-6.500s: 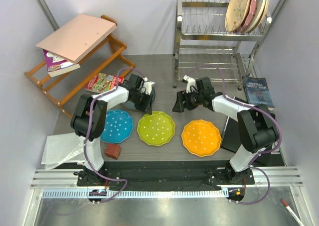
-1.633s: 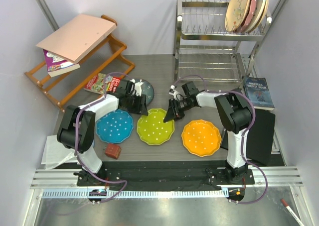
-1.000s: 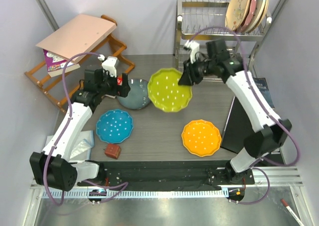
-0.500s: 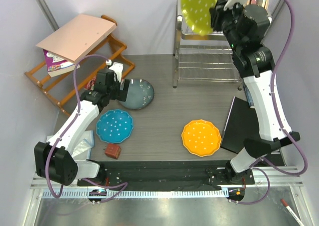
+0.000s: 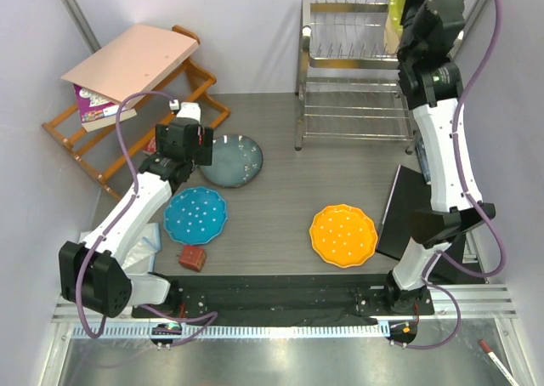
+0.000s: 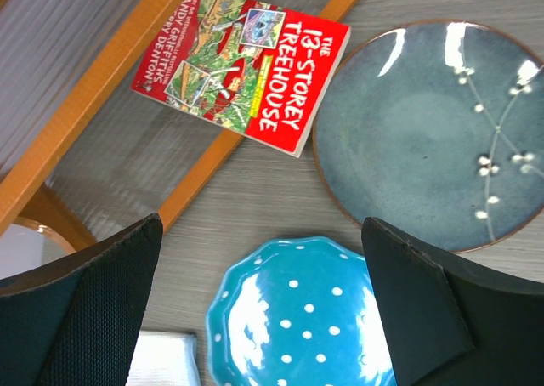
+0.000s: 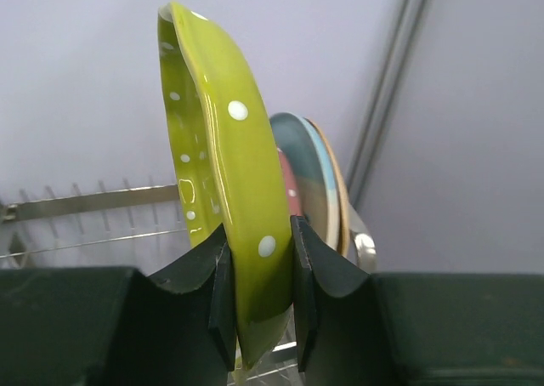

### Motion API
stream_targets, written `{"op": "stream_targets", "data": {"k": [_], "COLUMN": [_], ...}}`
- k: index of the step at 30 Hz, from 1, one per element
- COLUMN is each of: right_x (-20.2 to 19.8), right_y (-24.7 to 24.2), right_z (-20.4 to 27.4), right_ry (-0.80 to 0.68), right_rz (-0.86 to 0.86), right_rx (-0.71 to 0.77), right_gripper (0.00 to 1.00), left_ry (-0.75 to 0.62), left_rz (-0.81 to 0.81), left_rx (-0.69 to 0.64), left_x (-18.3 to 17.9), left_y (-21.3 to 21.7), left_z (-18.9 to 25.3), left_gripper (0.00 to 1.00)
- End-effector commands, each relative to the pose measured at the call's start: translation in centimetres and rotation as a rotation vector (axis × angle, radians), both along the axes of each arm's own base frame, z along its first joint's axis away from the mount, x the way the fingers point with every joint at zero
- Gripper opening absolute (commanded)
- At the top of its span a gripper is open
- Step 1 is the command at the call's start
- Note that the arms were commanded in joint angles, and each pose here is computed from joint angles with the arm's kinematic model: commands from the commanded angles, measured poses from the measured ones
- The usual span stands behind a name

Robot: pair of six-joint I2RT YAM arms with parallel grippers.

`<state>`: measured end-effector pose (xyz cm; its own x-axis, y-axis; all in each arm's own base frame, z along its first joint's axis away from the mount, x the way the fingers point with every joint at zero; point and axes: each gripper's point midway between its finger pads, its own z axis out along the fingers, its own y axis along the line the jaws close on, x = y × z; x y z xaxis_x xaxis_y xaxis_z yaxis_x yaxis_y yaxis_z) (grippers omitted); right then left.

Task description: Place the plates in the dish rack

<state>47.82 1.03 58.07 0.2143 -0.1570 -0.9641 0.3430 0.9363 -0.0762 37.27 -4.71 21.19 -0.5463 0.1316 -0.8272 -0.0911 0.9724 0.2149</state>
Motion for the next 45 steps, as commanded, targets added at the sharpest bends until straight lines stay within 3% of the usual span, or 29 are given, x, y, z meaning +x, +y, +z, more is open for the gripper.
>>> {"op": "stream_targets", "data": {"k": [1,40,41,42,44,45], "right_x": [-4.9,8.8,8.9,9.0,9.0,8.9], "right_y": [-2.9,-1.8,-1.7,-1.6,-1.4,-1.3], "right_z": [7.2,-5.2,-5.3,-5.4,-5.3,-5.0], "right_ry": [-0.241,0.004,0.006,0.006,0.002,-0.004], "right_rz": [-0.042,-0.144,-0.142,-0.140,-0.126,-0.117], "right_rx": [0.096,0.024,0.024,0.023,0.026,0.025], "right_gripper": [0.01,0.01,0.03,0.17,0.36,0.56], "left_ry": [-0.086,0.005,0.003,0.008,0.010,0.013], "left_rz": [0.032,0.052,0.051,0.047,0.044,0.040], "left_rx": [-0.084,-0.066,-0.065,-0.063,-0.061,-0.058], "left_x": [0.2,1.5,1.5,1.5,1.5,1.6], "left_y": [-0.7,-1.2,-1.2,-1.3,-1.3,-1.4], "left_z": [1.8,-2.3,-2.2,-2.3,-2.3,-2.3], "left_gripper": [1.00,0.99,0.99,1.00,1.00,0.99]}}
